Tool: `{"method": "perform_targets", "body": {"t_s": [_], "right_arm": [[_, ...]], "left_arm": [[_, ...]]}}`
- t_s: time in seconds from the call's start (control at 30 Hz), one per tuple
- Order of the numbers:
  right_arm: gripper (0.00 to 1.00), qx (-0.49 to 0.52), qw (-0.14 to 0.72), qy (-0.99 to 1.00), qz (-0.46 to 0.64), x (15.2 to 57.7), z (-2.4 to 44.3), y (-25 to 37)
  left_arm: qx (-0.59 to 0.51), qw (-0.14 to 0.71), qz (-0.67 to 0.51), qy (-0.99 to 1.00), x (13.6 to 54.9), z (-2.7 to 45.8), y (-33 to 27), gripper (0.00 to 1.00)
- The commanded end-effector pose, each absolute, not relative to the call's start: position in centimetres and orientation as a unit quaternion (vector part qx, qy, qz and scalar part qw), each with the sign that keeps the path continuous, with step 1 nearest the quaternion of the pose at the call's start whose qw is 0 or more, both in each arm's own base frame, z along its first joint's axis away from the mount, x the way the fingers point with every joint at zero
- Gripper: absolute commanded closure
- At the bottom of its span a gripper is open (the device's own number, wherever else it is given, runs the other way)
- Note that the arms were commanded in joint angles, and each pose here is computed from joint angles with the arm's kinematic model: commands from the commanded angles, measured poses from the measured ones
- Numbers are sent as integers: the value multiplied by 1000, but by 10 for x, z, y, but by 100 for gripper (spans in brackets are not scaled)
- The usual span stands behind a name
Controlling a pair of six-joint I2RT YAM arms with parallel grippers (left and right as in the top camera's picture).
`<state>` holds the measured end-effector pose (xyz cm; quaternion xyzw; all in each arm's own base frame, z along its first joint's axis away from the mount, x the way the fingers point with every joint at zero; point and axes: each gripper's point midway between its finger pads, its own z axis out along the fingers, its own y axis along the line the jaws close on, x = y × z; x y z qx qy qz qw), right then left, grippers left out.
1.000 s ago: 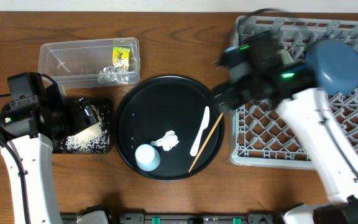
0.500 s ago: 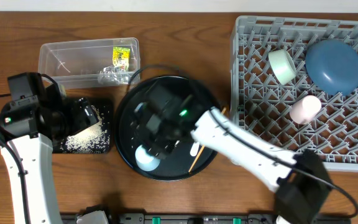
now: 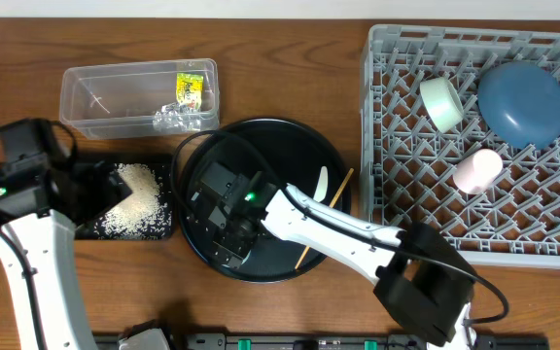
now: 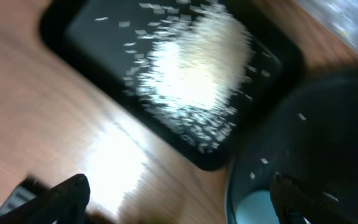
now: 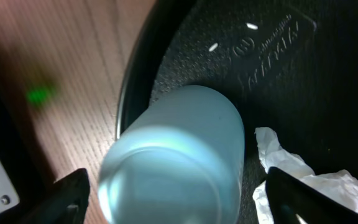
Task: Sort waste into correct bins and load items into the dishwasher rack
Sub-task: 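Move the right gripper back to the tray and grasp the light-blue cup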
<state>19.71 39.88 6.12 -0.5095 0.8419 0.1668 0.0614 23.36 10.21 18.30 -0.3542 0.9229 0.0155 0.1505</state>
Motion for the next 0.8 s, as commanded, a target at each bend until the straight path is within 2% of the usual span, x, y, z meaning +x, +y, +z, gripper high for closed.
{"method": "perform_targets", "body": {"t_s": [0.0, 0.1, 0.23, 0.3, 0.5, 0.77], "right_arm": [[19, -496, 57, 852, 156, 196, 54, 398], [30, -490, 63, 857, 145, 200, 53, 396], [58, -490, 62, 858, 142, 200, 52, 395], [68, -490, 60, 858, 142, 200, 52, 394], [72, -487, 74, 857, 148, 204, 67, 395], [73, -442, 175, 866, 153, 254, 159, 375]], "left_arm": [[-424, 144, 48, 893, 219, 184, 127, 7], [-436, 139, 50, 888, 214, 184, 132, 7], [-436, 139, 50, 888, 214, 184, 132, 7], [-436, 139, 50, 888, 214, 184, 132, 7], [-436, 139, 50, 888, 214, 184, 132, 7], [-436, 139, 50, 888, 214, 184, 132, 7]]}}
